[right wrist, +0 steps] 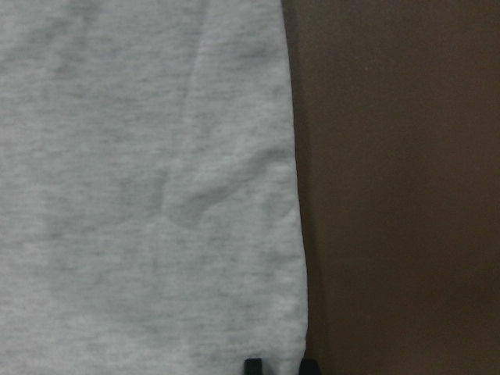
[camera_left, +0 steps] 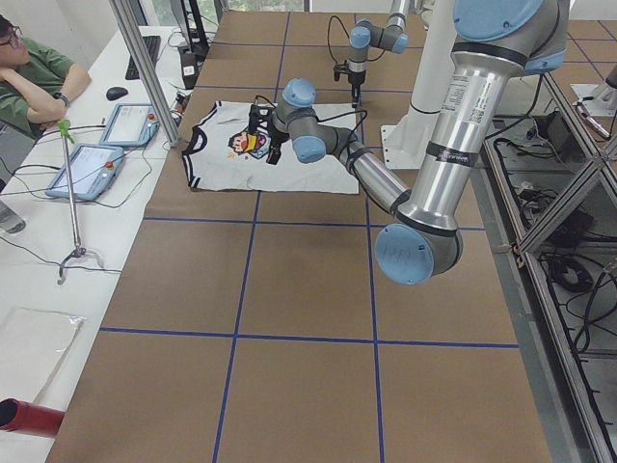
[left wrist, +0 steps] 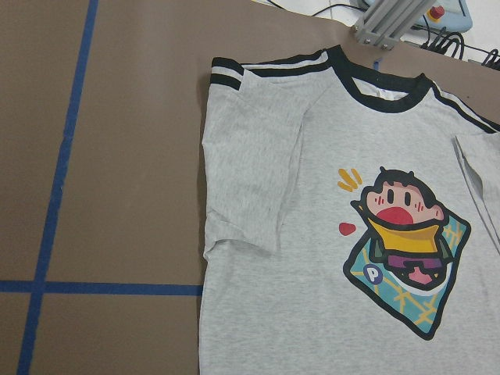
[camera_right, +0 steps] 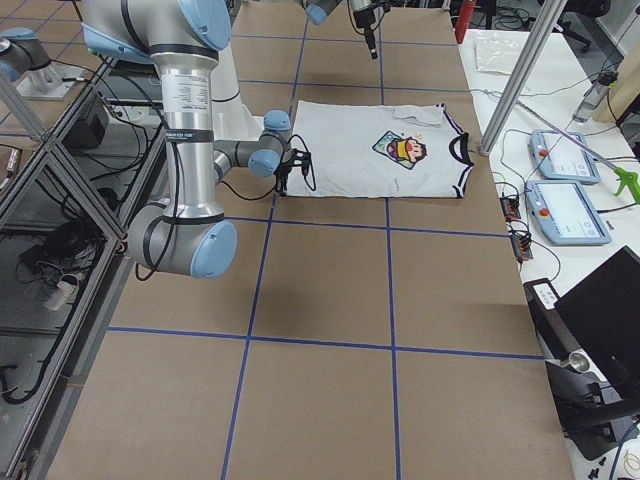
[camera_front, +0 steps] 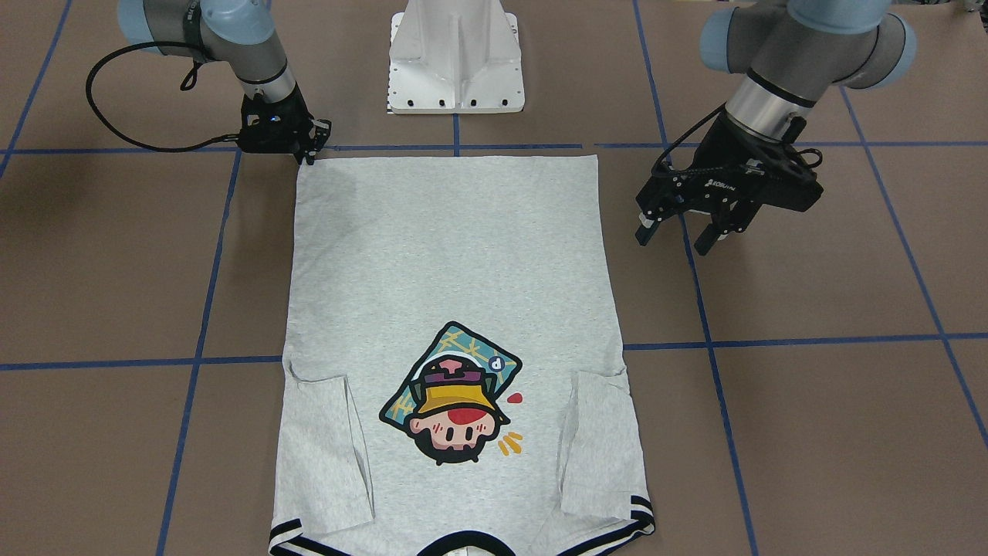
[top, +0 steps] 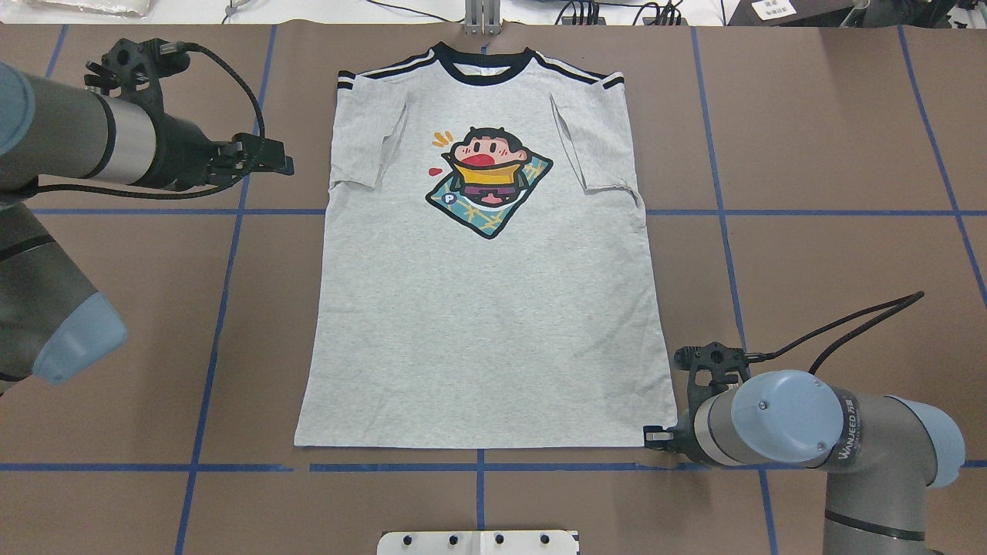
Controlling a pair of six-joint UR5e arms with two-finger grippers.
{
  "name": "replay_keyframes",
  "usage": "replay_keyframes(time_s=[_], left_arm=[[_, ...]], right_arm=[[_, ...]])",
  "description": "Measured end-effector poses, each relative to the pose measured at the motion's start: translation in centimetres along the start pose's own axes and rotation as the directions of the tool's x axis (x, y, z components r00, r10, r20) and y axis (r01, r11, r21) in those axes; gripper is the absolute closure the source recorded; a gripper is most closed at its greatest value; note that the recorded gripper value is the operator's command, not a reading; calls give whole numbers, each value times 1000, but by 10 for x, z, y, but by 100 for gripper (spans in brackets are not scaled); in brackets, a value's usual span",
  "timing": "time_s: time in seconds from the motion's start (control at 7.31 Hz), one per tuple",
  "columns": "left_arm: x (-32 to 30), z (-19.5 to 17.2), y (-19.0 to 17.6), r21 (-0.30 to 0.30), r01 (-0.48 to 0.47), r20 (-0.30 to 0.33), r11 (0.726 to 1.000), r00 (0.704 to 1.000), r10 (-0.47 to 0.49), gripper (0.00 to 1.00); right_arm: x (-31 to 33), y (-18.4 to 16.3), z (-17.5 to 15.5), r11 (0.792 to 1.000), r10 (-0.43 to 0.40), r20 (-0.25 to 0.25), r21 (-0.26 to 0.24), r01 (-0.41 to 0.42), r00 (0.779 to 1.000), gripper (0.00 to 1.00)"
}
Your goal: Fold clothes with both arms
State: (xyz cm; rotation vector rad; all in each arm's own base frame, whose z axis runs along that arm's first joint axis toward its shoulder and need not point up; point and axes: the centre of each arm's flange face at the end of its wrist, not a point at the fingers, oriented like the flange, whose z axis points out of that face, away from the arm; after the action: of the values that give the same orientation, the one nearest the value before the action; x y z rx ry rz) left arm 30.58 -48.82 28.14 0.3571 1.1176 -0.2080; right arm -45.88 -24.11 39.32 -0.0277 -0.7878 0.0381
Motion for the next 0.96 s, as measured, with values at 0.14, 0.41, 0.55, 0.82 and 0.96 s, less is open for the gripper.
replay_keyframes(time_s=[0.14, 0.41, 0.55, 0.82, 0.96], left_arm=[[0, 0, 0, 0, 0, 0, 1000, 1000, 0, 1], [-1, 0, 0, 0, 3, 2, 1000, 1000, -3, 1], [-5, -2, 2, -2, 17, 6, 1000, 1000, -17, 1], [-18, -12, 37, -39, 95, 9, 995, 995, -94, 1], [-23, -18, 76, -85, 137, 18, 987, 991, -136, 1]], right_arm=[[-1, 0, -5, 1000, 0, 8, 2, 0, 1000, 100], [-7, 1, -20, 1000, 16, 39, 13, -17, 999, 100], [-11, 1, -25, 999, 36, 54, 19, -37, 998, 100], [-14, -2, -31, 996, 60, 69, 59, -64, 996, 100], [-14, -4, -32, 994, 65, 72, 81, -71, 995, 100]])
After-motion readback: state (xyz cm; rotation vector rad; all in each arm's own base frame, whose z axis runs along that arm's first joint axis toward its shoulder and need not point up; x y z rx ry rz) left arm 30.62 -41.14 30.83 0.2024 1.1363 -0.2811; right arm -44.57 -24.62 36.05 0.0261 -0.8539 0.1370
